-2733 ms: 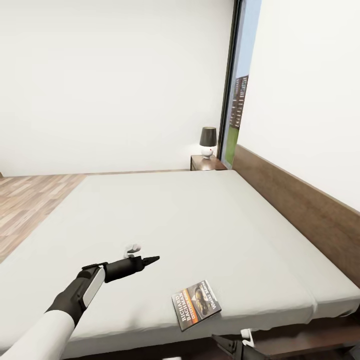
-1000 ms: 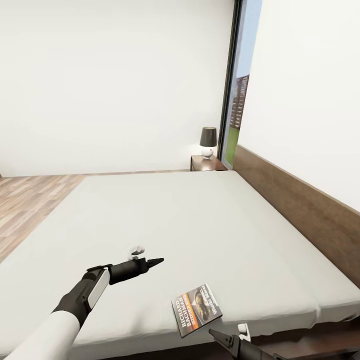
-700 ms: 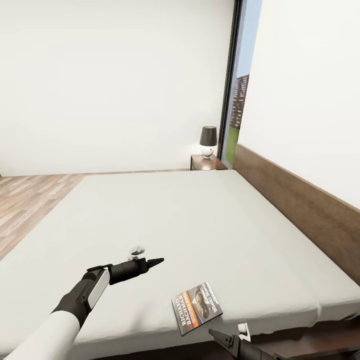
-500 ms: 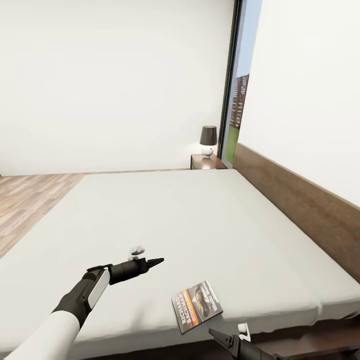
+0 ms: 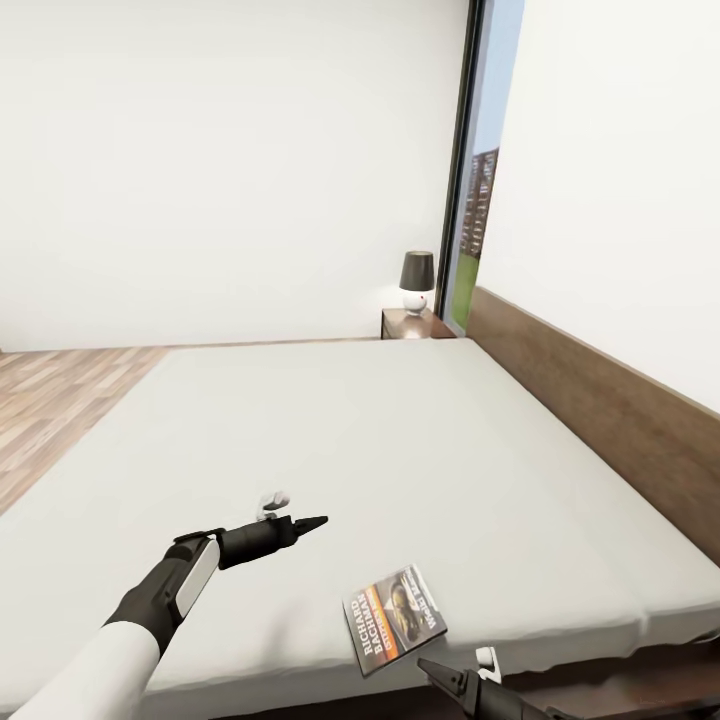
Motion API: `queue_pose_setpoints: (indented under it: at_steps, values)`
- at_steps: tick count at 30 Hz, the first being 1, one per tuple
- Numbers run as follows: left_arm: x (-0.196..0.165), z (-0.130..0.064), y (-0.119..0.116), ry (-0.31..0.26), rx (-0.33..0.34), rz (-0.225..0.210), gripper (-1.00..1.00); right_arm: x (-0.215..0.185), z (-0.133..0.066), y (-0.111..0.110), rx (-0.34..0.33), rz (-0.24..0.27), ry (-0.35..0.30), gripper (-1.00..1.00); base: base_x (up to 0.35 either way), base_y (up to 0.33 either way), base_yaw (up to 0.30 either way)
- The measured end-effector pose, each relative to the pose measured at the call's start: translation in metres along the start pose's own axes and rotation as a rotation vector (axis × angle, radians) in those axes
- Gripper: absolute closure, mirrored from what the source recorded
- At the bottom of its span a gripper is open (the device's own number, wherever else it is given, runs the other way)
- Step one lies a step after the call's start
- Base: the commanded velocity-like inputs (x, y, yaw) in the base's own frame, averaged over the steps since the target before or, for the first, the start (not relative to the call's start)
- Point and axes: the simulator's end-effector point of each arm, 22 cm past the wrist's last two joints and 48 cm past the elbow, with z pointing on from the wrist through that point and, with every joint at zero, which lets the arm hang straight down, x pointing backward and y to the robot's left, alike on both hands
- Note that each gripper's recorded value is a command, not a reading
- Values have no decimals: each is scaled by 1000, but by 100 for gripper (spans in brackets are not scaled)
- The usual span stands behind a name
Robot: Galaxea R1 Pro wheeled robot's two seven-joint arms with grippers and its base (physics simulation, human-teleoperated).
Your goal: In the bedroom, move the book from the bed onto either nightstand, and place the two sandals side by side next to the bed.
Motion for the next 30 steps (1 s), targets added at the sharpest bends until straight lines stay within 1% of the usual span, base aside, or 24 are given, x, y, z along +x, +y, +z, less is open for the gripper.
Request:
queue_pose_setpoints:
  at_steps: [26, 30]
  values:
    - [0, 0, 0, 0, 1, 0, -100, 0, 0, 0, -1, 0, 0, -100, 11, 0, 0]
    - [6, 2, 5, 1, 0, -1, -100, 3, 1, -7, -1, 0, 1, -100, 0, 0, 0]
